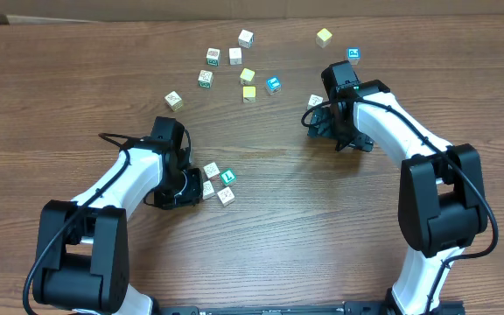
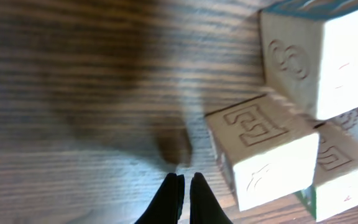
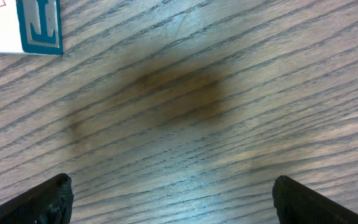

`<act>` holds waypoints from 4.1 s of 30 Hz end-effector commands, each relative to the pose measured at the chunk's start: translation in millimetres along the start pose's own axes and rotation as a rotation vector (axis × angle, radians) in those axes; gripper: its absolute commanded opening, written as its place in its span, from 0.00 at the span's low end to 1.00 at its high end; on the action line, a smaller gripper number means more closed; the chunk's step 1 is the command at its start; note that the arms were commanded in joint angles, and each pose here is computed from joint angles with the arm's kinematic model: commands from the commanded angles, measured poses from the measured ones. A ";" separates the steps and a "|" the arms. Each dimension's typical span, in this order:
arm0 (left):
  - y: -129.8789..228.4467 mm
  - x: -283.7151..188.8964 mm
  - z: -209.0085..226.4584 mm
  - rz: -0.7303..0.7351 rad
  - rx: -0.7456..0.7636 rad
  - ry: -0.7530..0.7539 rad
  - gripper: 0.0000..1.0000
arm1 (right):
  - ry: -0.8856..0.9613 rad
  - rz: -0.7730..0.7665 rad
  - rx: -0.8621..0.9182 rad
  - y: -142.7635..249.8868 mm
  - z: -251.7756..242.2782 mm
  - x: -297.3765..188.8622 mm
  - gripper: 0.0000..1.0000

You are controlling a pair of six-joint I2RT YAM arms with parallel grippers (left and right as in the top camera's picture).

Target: Form a circle

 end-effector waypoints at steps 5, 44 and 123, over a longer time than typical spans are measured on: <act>-17.0 -21.6 -2.7 -0.083 -0.017 -0.094 0.04 | -0.006 -0.018 0.004 -5.4 1.9 -3.2 1.00; -40.8 -47.1 -6.2 -0.190 -0.124 -0.100 0.08 | -0.528 -0.025 -0.279 52.1 154.3 -55.9 0.03; -41.2 -46.8 -9.3 -0.184 -0.124 -0.073 0.10 | -0.619 -0.008 -0.277 97.0 187.6 -28.3 0.04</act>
Point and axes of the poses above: each gripper's point midway between its finger pads, its own x axis out along the fingers, its own z axis along the line the jaws close on, y = z × x, the point moved 7 cm from there along -x, back along the fingers, and after that the axes turned 15 degrees about -x, right-handed, at the moved point
